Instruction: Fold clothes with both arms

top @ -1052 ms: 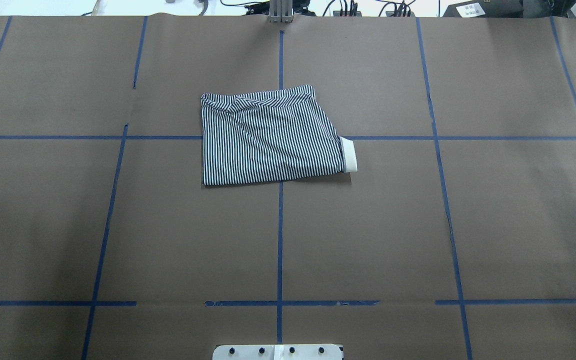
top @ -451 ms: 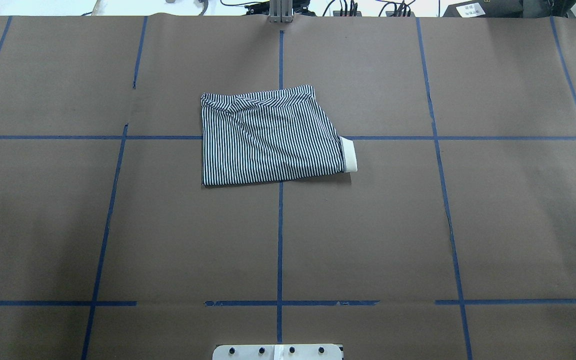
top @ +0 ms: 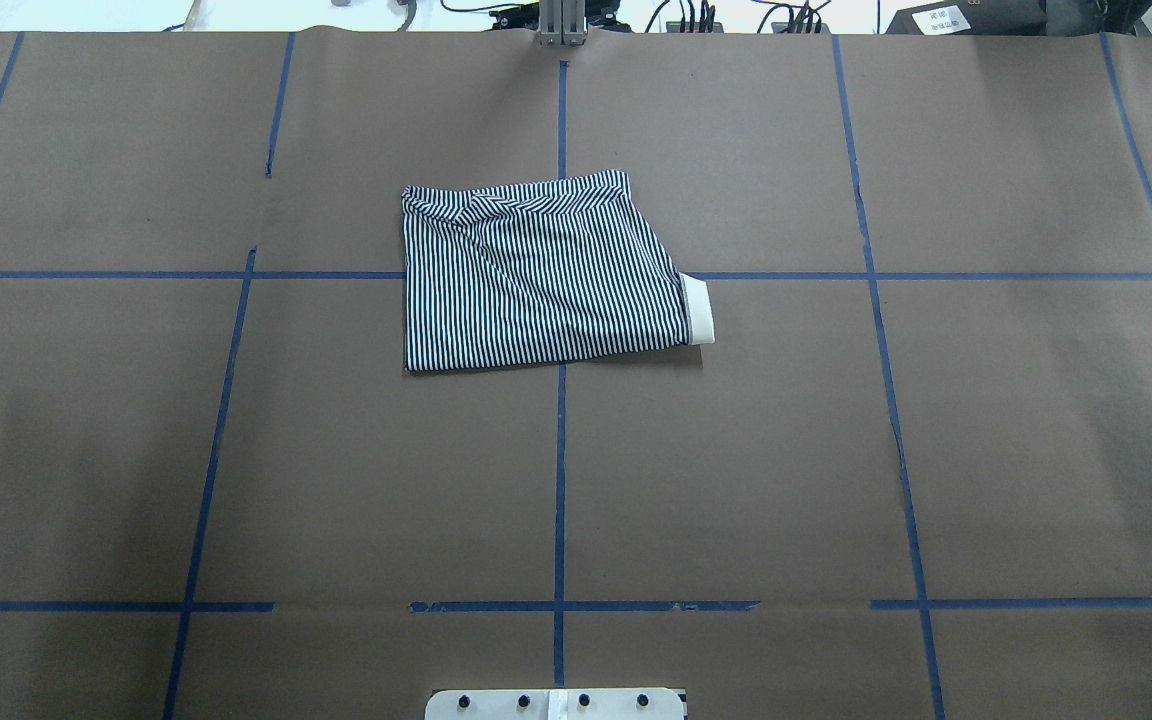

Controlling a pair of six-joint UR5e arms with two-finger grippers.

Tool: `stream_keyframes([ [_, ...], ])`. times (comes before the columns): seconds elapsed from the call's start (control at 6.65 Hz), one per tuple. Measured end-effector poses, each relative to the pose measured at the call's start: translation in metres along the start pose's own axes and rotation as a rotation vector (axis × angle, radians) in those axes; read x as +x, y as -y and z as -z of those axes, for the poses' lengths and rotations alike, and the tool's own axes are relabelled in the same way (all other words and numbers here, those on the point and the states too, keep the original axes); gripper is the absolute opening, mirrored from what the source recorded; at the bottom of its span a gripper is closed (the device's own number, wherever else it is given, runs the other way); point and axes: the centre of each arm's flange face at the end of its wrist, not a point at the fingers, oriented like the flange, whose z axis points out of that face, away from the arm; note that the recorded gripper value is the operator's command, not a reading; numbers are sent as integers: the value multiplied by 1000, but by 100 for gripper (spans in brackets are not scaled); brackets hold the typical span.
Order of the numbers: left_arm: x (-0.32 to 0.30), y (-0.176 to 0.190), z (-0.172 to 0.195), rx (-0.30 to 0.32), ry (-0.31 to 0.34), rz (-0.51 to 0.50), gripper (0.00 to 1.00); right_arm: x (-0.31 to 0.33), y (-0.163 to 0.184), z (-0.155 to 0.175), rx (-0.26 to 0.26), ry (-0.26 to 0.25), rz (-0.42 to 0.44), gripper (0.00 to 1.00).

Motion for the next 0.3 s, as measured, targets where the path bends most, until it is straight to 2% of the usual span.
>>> stream_keyframes([
  [0.3, 4, 2, 3, 7, -4, -8, 100, 0, 0, 0, 2, 3, -2, 100],
])
